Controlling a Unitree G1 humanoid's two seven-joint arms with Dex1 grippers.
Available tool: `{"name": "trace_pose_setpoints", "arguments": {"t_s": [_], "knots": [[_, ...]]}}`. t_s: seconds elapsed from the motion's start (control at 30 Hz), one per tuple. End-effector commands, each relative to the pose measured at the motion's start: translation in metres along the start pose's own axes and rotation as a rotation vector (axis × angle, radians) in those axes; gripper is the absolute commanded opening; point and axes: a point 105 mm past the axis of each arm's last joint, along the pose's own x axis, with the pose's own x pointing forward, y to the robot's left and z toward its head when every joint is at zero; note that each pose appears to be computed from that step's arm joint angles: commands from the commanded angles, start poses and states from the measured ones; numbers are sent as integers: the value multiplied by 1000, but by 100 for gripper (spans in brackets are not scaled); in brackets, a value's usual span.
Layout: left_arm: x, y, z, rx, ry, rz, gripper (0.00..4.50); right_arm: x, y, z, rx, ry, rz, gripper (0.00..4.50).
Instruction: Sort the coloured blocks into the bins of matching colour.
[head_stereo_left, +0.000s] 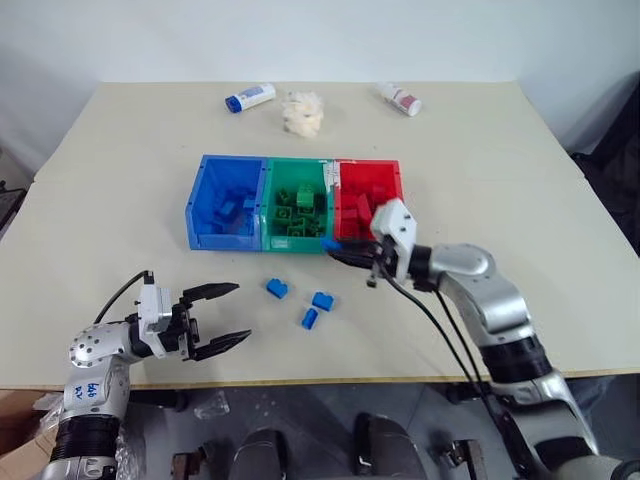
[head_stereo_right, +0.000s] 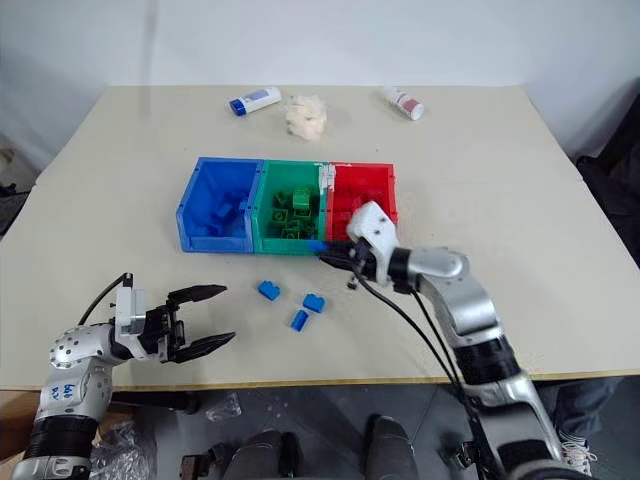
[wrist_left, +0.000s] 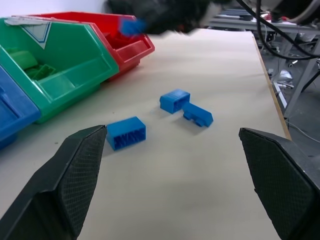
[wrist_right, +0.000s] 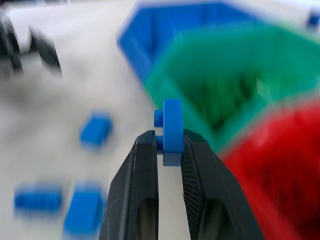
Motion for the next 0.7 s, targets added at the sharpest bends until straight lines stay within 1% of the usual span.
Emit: {"name": "trace_pose_setpoints", "arguments": {"t_s": [0.03, 0.1, 0.17, 0.2, 0.23, 0.3, 0.37, 0.47, 0.5, 0.57, 0.63, 0.7], "knots": [[1, 1, 5, 27, -24, 15, 450, 44, -2, 27, -72, -76, 45, 28], [1, 1, 5, 28, -23, 20, 450, 63, -3, 37, -98, -102, 55, 28], [0, 1, 5, 31, -23, 28, 450, 86, -10, 51, -117, -147, 12, 100], [0, 1, 5, 32, -24, 30, 450, 93, -12, 55, -122, -158, -4, 123], [0, 1, 5, 32, -24, 32, 450, 97, -13, 56, -126, -165, -13, 161], [-1, 1, 5, 32, -20, 39, 450, 107, -19, 71, -112, -249, -91, 228], [-1, 0, 5, 31, -18, 43, 450, 110, -20, 81, -109, -322, -128, 296], [-2, 1, 5, 31, -18, 45, 450, 104, -7, 64, -132, -318, -45, 398], [-2, 1, 5, 29, -16, 43, 450, 97, -4, 52, -124, -282, -10, 427], [-2, 1, 4, 26, -15, 41, 450, 83, 0, 39, -125, -255, 39, 427], [-1, 2, 3, 25, -17, 35, 450, 67, 4, 33, -132, -242, 73, 427], [2, 3, 3, 22, -22, 21, 450, 38, 7, 23, -129, -216, 108, 427]]}}
